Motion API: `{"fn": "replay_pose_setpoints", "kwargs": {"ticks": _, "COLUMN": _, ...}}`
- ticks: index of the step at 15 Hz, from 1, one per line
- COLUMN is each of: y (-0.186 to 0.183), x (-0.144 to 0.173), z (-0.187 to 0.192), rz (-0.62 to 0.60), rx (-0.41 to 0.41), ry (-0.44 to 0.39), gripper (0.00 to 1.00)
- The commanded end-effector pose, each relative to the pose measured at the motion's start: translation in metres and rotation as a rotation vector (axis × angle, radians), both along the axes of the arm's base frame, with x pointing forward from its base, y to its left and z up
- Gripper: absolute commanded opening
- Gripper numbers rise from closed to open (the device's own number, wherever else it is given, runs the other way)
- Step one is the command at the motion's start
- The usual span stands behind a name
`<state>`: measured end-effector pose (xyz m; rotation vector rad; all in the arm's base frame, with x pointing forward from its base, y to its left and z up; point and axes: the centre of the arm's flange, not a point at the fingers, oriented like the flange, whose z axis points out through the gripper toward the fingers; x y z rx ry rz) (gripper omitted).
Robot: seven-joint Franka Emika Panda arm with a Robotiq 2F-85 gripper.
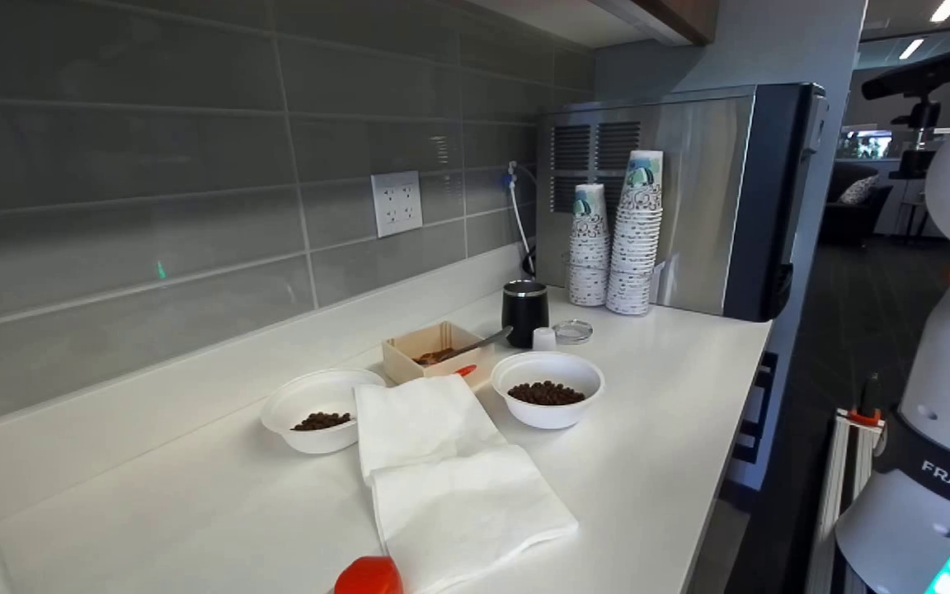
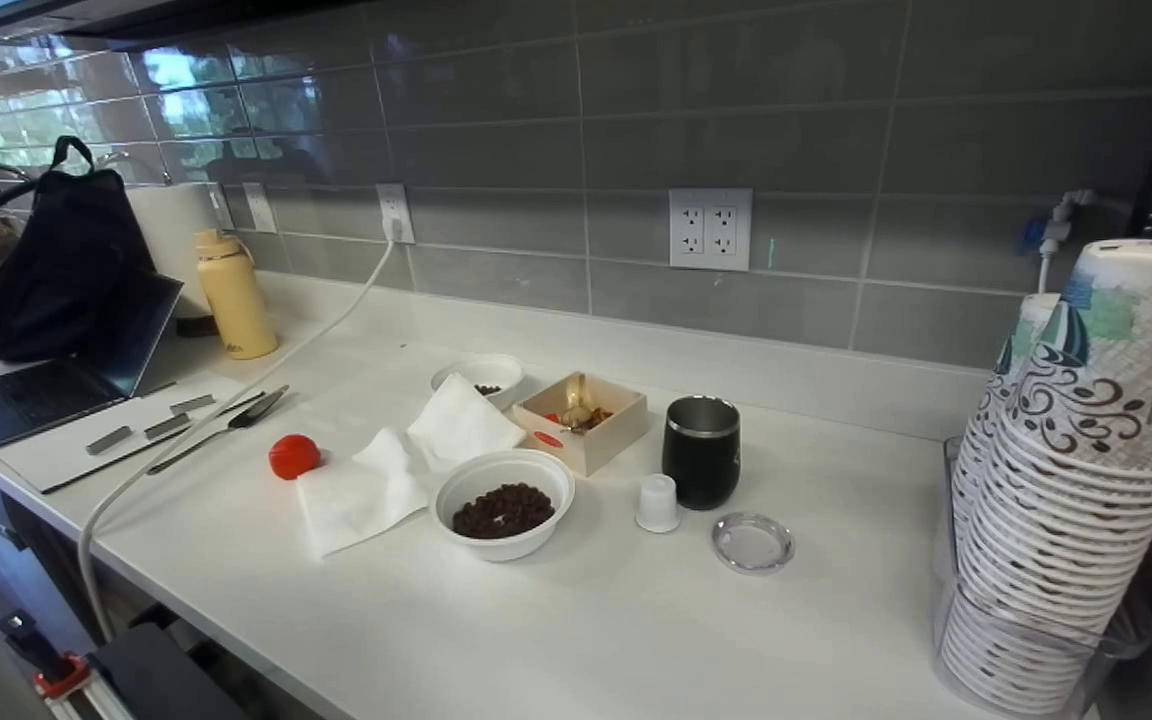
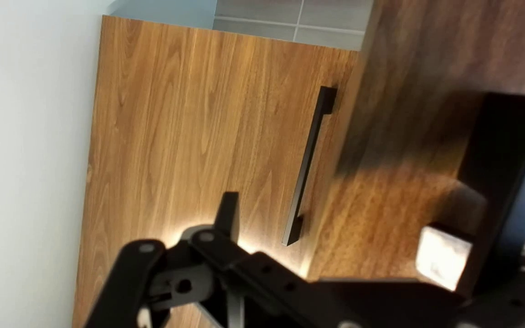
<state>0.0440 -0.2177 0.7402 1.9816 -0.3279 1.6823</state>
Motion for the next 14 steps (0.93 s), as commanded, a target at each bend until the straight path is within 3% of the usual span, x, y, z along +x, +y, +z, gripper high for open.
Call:
{"fn": "replay_pose_setpoints", "kwargs": {"ticks": 1, "y": -0.007, "x": 0.038, "z": 0.010, "rz": 0.030, "rx": -0.020, "ry": 0.087, "gripper": 1.00}}
{"fn": "replay_pose_setpoints", "kwargs": {"ticks": 6, "y": 0.004, "x": 0.091, "z": 0.010, "rz": 0.067, "rx": -0.041, "ry": 0.163, "gripper": 1.00}}
{"fn": "replay_pose_setpoints", "kwargs": {"ticks": 14, "y": 0.004, "x": 0.152, "z": 0.035, "rz": 0.065, "rx": -0.068, "ry": 0.216, "gripper": 1.00}}
